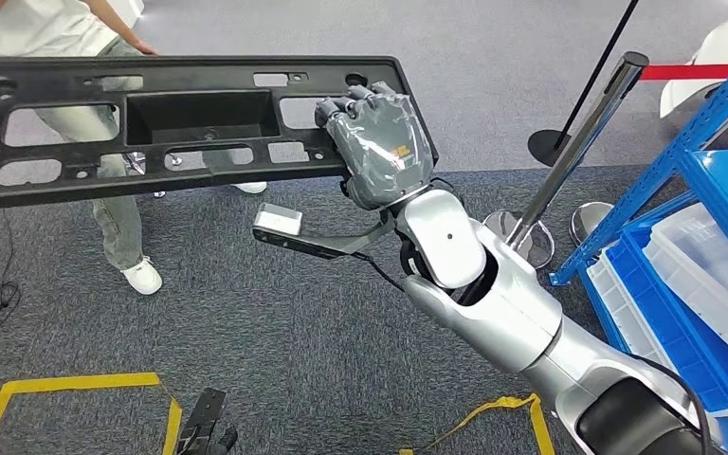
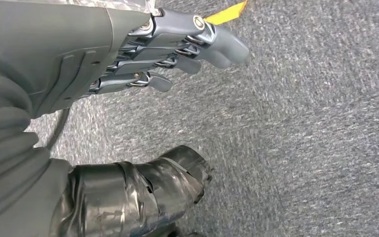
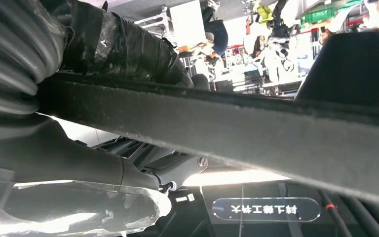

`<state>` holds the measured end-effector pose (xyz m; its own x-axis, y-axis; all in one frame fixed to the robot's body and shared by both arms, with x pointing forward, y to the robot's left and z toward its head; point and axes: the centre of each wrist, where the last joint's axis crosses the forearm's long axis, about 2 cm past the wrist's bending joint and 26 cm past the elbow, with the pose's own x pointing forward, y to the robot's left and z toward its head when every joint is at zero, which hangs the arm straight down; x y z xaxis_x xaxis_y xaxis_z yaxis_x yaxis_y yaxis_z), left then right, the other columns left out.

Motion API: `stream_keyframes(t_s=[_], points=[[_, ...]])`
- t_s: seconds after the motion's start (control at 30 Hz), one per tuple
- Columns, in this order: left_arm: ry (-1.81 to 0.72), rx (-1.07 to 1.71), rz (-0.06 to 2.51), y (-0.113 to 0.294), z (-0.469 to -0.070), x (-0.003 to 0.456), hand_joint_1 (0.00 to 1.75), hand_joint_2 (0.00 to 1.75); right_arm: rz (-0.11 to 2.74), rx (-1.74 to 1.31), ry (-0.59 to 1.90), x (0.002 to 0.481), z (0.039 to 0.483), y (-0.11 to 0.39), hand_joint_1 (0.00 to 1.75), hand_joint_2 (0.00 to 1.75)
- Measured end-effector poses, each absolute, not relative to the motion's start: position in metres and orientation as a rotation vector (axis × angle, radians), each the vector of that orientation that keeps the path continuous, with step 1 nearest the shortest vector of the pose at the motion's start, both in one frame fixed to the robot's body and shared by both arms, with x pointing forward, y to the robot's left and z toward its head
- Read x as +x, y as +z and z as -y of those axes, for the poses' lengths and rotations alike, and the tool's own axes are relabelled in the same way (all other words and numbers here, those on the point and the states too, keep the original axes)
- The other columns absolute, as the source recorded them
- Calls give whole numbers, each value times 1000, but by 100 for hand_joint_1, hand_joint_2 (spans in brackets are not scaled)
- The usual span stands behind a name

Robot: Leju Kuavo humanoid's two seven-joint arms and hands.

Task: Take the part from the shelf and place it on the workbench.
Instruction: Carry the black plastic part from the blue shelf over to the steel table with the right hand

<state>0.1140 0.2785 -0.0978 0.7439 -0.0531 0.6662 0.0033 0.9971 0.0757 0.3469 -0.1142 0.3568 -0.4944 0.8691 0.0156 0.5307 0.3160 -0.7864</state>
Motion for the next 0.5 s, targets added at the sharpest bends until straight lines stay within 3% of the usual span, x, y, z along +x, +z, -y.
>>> stream_keyframes(t_s=[0.5], points=[[-31,70,725,-98,-279,112,0,175,2149,-1226,1039,347,114,358,175,175]])
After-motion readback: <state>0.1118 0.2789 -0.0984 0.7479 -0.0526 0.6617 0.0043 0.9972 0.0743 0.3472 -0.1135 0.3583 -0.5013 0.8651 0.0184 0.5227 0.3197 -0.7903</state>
